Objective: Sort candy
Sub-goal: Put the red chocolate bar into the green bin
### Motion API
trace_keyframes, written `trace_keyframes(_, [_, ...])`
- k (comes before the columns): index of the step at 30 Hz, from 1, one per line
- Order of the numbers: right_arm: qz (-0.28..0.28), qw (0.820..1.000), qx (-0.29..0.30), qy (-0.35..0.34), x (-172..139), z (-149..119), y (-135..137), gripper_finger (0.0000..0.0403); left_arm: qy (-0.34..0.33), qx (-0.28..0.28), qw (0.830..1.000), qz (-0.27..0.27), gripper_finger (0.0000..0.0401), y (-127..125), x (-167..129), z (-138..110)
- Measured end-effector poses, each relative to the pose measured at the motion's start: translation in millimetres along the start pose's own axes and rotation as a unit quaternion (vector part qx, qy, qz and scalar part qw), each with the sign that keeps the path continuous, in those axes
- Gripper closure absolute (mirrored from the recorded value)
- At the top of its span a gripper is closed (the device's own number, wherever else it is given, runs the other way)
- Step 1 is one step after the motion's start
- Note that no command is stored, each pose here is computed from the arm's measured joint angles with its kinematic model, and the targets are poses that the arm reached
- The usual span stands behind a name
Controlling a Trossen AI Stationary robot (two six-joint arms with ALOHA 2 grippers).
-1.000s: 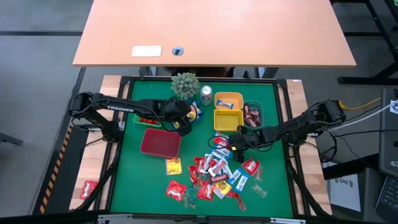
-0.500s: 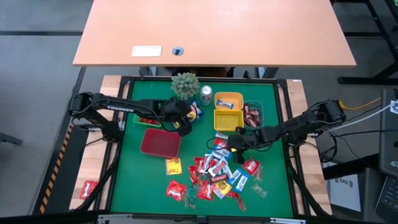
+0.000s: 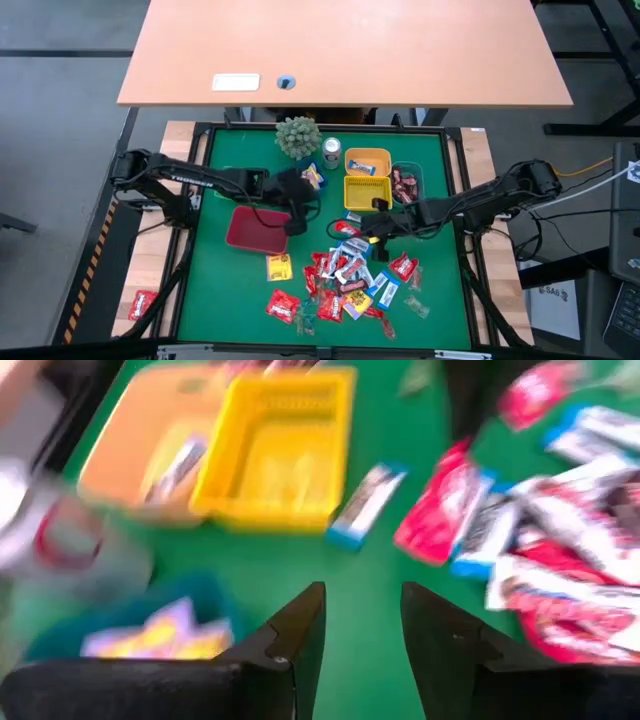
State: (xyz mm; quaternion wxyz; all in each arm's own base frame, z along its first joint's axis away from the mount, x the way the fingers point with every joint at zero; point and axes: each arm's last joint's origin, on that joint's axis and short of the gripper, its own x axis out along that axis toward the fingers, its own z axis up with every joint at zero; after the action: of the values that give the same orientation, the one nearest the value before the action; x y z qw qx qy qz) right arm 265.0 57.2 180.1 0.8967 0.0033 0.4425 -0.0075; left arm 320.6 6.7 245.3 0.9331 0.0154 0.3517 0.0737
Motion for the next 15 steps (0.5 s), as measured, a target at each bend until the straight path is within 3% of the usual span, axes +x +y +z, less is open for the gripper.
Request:
trace_keyframes(8, [-0.047,0.995,-0.075,-0.038,-8.9,21.7,0.0,0.0400,-0.061,0.096,0.993,-0.030,0.0282,-22.3,-4.1,10.2])
trace_keyframes(15, [-0.075,0.987,-0.125,-0.068,-17.2,39.6,0.7,0.0401,-0.083,0.079,0.993,-0.018,0.0252,-29.8,-6.3,13.9])
